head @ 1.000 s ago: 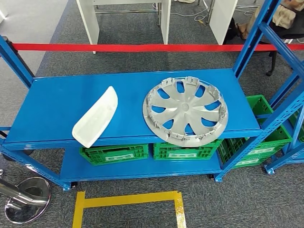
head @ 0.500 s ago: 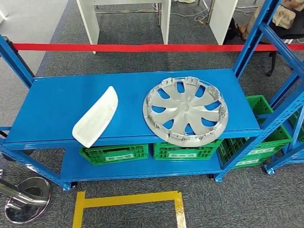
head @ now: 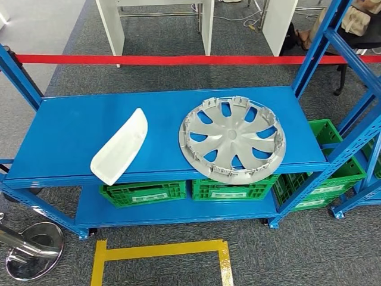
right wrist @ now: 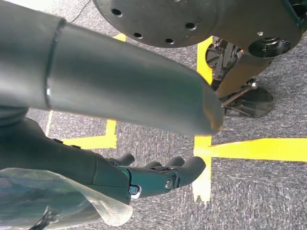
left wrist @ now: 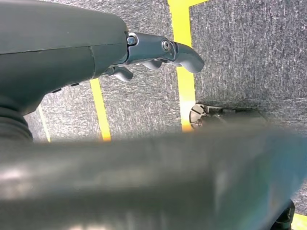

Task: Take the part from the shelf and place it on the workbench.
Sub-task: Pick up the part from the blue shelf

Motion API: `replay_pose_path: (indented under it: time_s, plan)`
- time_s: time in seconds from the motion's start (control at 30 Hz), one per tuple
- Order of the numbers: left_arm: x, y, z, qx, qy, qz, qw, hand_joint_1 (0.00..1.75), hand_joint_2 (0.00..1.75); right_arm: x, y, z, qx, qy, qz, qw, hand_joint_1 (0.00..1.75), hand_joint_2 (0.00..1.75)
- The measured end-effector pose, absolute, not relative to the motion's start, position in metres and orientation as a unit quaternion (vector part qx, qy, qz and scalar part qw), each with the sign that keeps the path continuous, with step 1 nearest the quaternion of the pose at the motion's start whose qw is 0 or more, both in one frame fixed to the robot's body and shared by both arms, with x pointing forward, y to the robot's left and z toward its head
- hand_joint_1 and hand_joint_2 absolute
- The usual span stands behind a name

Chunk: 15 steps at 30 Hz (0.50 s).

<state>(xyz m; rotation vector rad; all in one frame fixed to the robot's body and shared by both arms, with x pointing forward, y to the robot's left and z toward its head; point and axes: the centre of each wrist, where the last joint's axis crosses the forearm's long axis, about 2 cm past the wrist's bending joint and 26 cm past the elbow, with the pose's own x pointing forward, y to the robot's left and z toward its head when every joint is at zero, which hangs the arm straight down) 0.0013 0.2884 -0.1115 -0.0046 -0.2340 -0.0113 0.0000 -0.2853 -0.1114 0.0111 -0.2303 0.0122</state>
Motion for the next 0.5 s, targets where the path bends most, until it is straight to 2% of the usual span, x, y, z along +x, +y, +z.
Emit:
replay_pose_path:
  time_s: [0.07, 0.1, 0.2, 0.23, 0.5]
  plan:
    - [0.002, 0.288, -0.111, -0.003, -0.118, -0.005, 0.993, 0.0, 1.75, 0.001, -0.285, -0.111, 0.006, -0.116, 0.006, 0.993, 0.0, 1.75]
    - [0.003, 0.287, -0.111, -0.004, -0.121, -0.005, 0.993, 0.0, 1.31, 0.002, -0.284, -0.111, 0.006, -0.118, 0.007, 0.993, 0.0, 1.75]
    - [0.009, 0.282, -0.111, -0.007, -0.138, -0.005, 0.99, 0.0, 0.0, 0.01, -0.281, -0.111, 0.008, -0.132, 0.009, 0.991, 0.0, 0.44]
    - [0.011, 0.28, -0.111, -0.008, -0.145, -0.005, 0.989, 0.0, 0.0, 0.012, -0.279, -0.111, 0.009, -0.137, 0.009, 0.99, 0.0, 0.0]
    - [0.023, 0.27, -0.111, -0.007, -0.197, -0.004, 0.98, 0.0, 0.0, 0.021, -0.264, -0.111, 0.015, -0.16, 0.013, 0.987, 0.0, 0.0]
